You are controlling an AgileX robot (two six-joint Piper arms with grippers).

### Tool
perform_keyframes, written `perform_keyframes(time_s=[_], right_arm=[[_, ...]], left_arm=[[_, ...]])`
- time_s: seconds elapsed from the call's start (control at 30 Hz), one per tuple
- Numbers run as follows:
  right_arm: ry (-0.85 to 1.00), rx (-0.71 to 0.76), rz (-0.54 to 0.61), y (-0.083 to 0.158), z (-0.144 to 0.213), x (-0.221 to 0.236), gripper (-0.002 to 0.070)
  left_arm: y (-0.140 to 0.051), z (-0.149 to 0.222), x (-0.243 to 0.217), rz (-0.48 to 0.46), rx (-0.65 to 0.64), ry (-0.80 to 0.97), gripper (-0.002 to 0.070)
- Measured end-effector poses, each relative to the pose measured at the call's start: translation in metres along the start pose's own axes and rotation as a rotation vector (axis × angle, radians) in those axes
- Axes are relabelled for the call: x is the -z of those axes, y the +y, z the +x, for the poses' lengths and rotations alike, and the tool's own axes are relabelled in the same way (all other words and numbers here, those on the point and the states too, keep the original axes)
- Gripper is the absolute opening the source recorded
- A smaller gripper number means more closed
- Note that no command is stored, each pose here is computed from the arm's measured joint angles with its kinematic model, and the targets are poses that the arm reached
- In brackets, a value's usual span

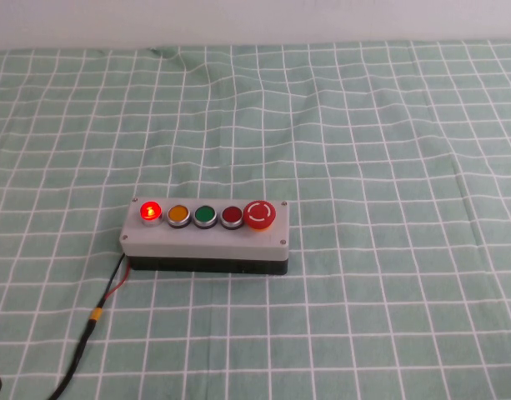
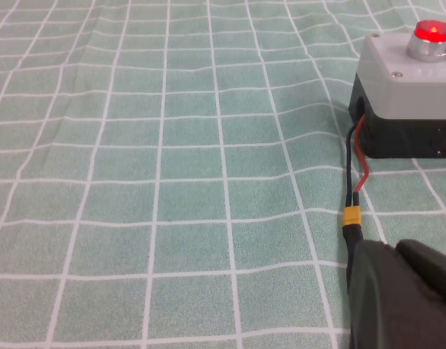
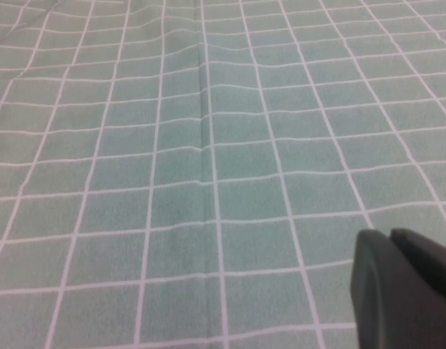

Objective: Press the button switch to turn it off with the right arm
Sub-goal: 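Press the lit red button on the button box to turn it off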

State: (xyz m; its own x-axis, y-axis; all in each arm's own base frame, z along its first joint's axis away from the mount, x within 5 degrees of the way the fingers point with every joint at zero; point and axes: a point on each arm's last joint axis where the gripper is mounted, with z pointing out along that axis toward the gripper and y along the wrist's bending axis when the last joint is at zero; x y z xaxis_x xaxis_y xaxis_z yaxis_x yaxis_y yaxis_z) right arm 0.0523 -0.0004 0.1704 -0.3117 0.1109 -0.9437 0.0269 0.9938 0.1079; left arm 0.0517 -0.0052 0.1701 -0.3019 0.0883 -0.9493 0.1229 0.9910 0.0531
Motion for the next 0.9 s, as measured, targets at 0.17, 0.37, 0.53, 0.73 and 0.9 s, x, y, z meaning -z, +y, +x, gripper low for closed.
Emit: perform_keyframes(time_s=[0.17,0.37,0.53,0.73,0.9], right_arm=[[-0.065,0.000,-0.012,0.001,-0.006,0.000,-0.0016],[-0.245,0.005,-0.043,0.004,-0.022,0.003,-0.0016],[-0.335,0.047,-0.050,0.005,-0.030,0.005,-0.0016],[-0.571,0.052,-0.097,0.010,-0.049,0.015,-0.0016],[-0.979,0.054,-0.182,0.016,-0.075,0.041,-0.0016]], left_arm=[[0.000,0.000,0.000,0.000,0.000,0.000,-0.0004],[0.000,0.000,0.000,0.000,0.000,0.000,-0.0004],[0.000,0.000,0.000,0.000,0.000,0.000,-0.0004],[0.000,0.000,0.000,0.000,0.000,0.000,-0.0004],[0.000,0.000,0.000,0.000,0.000,0.000,-0.0004]])
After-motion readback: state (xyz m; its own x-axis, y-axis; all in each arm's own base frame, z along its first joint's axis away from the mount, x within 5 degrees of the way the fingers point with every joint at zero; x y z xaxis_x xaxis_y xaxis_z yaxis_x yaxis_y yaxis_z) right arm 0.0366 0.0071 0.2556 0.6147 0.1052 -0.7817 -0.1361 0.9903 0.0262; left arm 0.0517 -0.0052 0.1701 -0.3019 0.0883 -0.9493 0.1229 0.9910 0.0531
